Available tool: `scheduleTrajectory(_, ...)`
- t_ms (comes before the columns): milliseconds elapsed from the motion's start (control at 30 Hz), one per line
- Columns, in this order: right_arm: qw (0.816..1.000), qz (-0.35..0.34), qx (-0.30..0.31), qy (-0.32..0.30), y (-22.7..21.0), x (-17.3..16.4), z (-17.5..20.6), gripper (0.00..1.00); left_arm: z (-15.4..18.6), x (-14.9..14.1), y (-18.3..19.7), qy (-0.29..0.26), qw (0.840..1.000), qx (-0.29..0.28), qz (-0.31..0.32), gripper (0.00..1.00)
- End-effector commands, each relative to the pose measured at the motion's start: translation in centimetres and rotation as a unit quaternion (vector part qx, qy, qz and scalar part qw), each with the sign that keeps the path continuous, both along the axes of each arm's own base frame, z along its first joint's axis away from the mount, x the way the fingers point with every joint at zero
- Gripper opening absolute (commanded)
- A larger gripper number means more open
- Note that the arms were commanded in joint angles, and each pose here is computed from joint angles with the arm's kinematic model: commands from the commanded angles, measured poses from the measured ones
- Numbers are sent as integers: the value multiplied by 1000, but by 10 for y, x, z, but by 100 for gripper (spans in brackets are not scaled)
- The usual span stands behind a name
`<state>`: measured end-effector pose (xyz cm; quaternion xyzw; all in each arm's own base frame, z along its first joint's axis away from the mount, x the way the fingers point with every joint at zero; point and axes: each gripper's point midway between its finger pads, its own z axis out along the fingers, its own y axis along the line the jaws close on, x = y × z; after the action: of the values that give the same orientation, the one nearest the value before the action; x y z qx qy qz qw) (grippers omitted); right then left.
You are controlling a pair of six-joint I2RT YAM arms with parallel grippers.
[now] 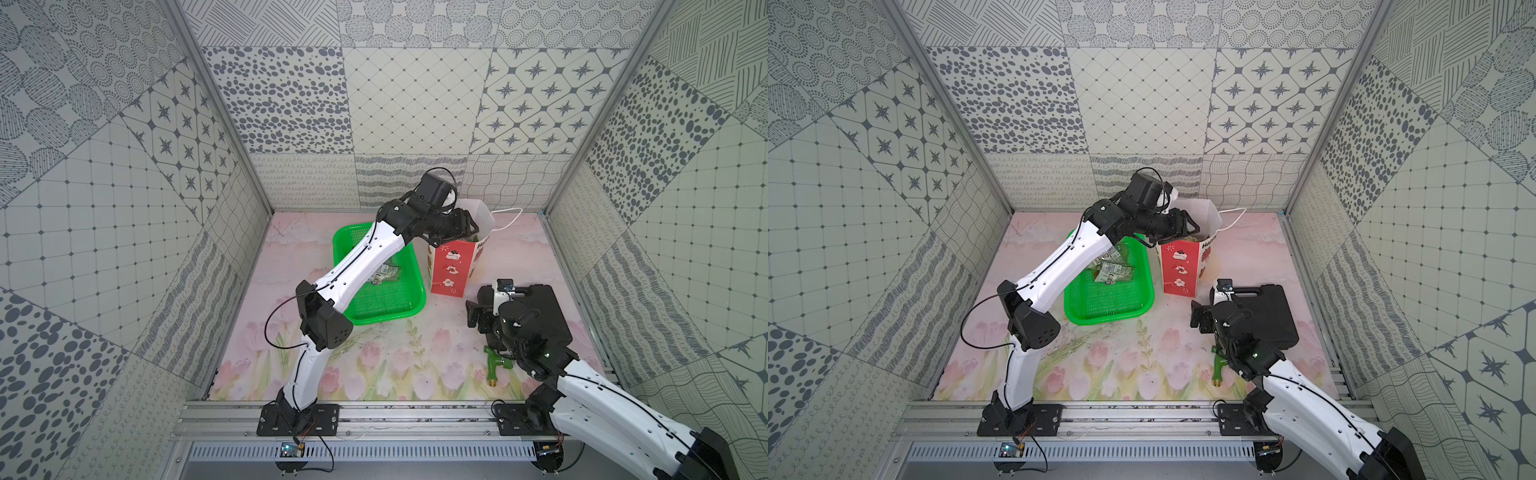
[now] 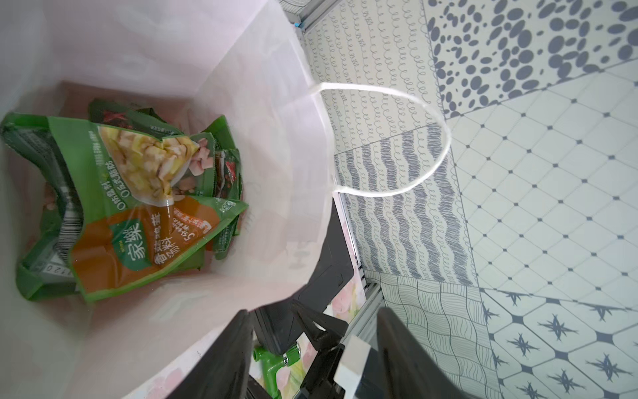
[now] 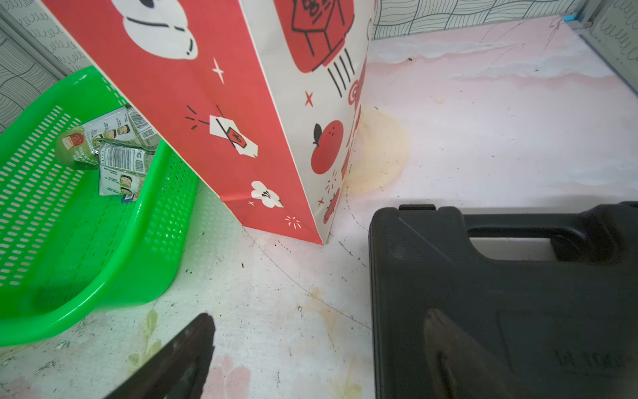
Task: Place the condiment packets inside the bag
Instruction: Place the condiment packet in the paper bag, then adjust the storage box at the center of the board.
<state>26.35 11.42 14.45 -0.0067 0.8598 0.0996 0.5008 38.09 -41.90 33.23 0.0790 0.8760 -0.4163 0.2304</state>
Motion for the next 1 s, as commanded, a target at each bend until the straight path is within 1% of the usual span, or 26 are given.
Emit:
scheduleTrajectory(0,1000,3,12,-22,5,7,19,97,17,-27,14,-35,999,15,-34,71)
scheduleTrajectory(33,1000,3,12,-22,5,8,19,97,19,-32,19,-42,998,19,-36,74)
scheduleTrajectory(133,1000,3,11,-22,5,8,19,97,19,-41,31,-57,997,30,-37,80)
scheduleTrajectory(400,1000,9,12,-18,8,8,17,97,15,-60,79,-114,991,70,0,92)
scheduleTrajectory(467,1000,12,14,-19,9,8,18,97,10,-65,92,-122,989,79,12,98)
scheduleTrajectory(567,999,18,20,-22,11,7,21,97,-5,-75,113,-133,986,95,33,99)
scheduleTrajectory(700,999,31,33,-31,14,4,25,97,-30,-83,148,-153,977,130,74,100)
scheduleTrajectory(833,997,50,45,-40,20,1,29,97,-60,-91,179,-164,967,157,116,99)
scheduleTrajectory(967,995,64,55,-49,24,-1,32,97,-95,-95,202,-179,958,167,151,99)
